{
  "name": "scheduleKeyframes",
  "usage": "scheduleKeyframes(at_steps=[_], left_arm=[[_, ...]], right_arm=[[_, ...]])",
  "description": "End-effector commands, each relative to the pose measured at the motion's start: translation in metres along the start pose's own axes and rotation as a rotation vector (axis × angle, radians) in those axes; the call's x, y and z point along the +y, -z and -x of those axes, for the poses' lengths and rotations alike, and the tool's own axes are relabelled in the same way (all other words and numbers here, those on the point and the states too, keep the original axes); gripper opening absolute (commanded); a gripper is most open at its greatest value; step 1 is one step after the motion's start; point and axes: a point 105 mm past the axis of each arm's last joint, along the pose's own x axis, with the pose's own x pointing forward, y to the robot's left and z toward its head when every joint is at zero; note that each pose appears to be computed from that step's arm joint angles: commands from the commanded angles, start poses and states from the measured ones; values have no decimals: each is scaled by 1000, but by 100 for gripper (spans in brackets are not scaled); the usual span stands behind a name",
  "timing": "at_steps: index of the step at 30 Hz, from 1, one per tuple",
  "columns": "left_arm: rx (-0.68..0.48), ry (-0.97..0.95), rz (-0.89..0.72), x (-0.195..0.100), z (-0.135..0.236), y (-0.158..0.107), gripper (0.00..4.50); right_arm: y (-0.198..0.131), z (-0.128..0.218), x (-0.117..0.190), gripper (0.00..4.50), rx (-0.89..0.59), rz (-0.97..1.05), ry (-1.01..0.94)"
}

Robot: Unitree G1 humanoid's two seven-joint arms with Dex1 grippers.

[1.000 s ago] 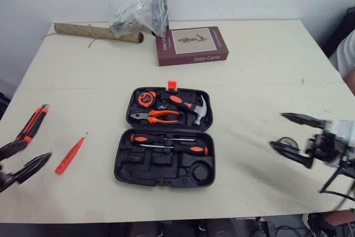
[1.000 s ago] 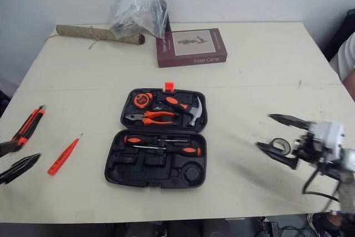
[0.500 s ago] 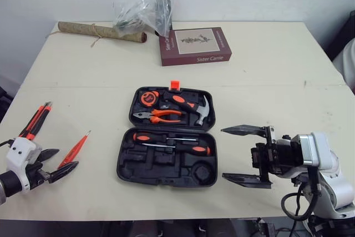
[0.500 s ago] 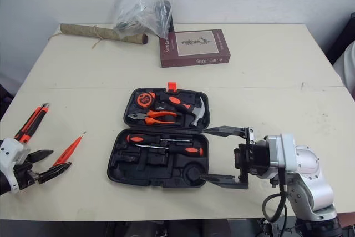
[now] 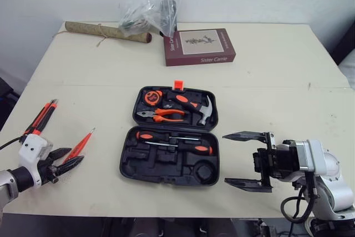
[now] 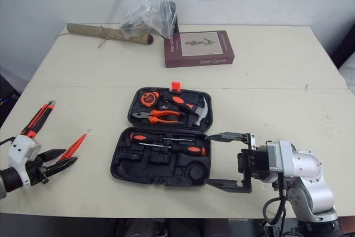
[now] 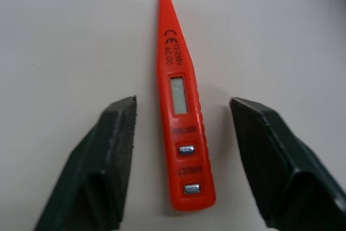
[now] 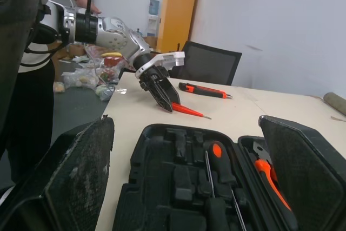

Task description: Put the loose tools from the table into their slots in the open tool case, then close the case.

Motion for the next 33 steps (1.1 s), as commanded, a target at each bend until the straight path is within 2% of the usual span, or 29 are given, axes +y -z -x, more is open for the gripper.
scheduleKeyframes(at_steps=[1, 3, 5, 7, 10, 12, 16, 19, 26, 33], left_arm=[[62, 32, 26, -9, -4, 19, 83], [45, 37, 13, -10, -4, 16, 33], [-22, 43, -16, -11, -4, 2, 33], [-185, 67, -45, -16, -4, -36, 33], [-296, 183, -197, -41, 1, -79, 33], [-220, 308, -334, -64, -1, -91, 33], [-192, 549, -444, -111, -8, -121, 33], [-81, 704, -612, -140, -16, -123, 33], [162, 756, -853, -148, -45, -107, 33], [208, 670, -929, -136, -63, -119, 33]], right_arm=[[-4, 4, 2, 450, 10, 29, -2], [-3, 6, 4, 450, 17, 22, 3], [-1, 10, 4, 450, 33, 17, 17], [0, 19, -3, 450, 65, 30, 75], [-1, 36, -11, 450, 104, 51, 144], [1, 53, -13, 450, 160, 59, 170], [4, 74, -10, 450, 197, 40, 204], [9, 79, -4, 450, 210, 20, 202], [13, 70, 3, 450, 196, 4, 181], [12, 60, 7, 450, 180, 4, 171]])
